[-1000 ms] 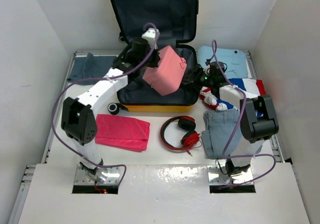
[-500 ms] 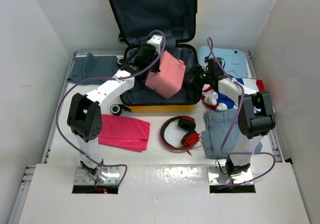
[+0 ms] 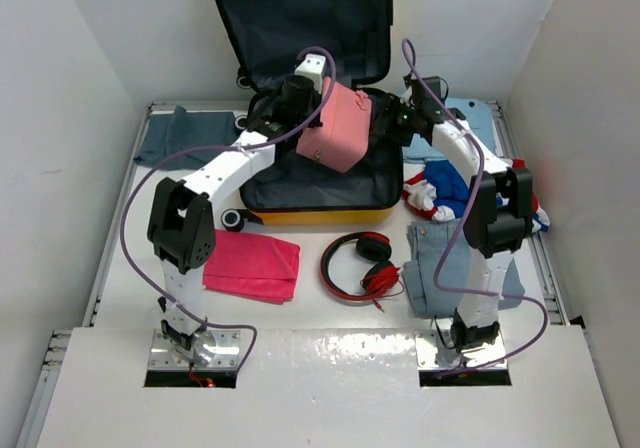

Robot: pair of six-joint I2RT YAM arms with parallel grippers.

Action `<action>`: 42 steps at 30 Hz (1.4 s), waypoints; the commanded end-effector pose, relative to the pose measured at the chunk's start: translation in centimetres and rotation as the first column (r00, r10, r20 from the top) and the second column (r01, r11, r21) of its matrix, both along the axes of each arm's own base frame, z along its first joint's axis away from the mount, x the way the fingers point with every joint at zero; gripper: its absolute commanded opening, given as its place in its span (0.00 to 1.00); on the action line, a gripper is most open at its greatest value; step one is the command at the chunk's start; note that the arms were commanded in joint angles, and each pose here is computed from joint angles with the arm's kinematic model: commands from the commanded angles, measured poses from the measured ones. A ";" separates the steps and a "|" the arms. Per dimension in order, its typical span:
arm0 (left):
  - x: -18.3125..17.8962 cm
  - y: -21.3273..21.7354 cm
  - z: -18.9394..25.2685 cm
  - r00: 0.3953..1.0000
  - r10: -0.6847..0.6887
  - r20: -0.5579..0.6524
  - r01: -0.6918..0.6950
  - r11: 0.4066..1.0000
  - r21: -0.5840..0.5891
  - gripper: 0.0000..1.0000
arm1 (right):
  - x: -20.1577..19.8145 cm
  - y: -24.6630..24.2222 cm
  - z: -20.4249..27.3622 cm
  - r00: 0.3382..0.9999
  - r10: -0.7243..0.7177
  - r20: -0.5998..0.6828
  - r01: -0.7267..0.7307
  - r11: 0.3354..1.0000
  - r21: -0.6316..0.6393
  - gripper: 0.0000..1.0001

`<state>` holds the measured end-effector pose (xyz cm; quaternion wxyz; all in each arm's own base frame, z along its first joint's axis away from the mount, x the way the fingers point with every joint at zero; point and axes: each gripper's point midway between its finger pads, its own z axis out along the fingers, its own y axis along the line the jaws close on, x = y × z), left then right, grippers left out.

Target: Pack the luggage

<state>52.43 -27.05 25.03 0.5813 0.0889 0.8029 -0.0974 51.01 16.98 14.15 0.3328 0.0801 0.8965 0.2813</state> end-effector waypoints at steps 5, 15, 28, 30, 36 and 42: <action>-6.0 -13.3 -5.9 0.878 -0.456 -0.147 0.435 0.887 -0.154 0.00 | 0.3 9.3 14.0 0.893 0.261 0.367 -0.309 0.948 0.078 0.65; -3.5 -14.7 -8.7 0.873 -0.465 -0.149 0.419 0.870 -0.261 0.00 | 2.2 8.9 12.2 0.902 0.269 0.336 -0.248 0.963 -0.104 0.65; 2.1 -11.2 -9.5 0.949 -0.302 -0.094 0.274 0.933 -0.231 0.00 | 3.0 7.6 7.9 0.916 0.286 0.280 -0.244 0.953 -0.177 0.67; 3.5 -9.2 -9.6 0.967 -0.237 -0.090 0.213 0.952 -0.218 0.00 | 3.2 7.1 8.0 0.917 0.280 0.286 -0.235 0.955 -0.179 0.67; 4.5 -4.8 -12.4 0.977 -0.110 -0.184 0.070 0.975 -0.209 0.00 | 3.6 5.8 8.5 0.922 0.249 0.295 -0.205 0.963 -0.175 0.69; 3.0 -2.3 -12.5 0.980 -0.036 -0.198 -0.003 0.980 -0.197 0.00 | 4.2 2.8 9.6 0.920 0.159 0.358 -0.114 0.983 -0.145 0.72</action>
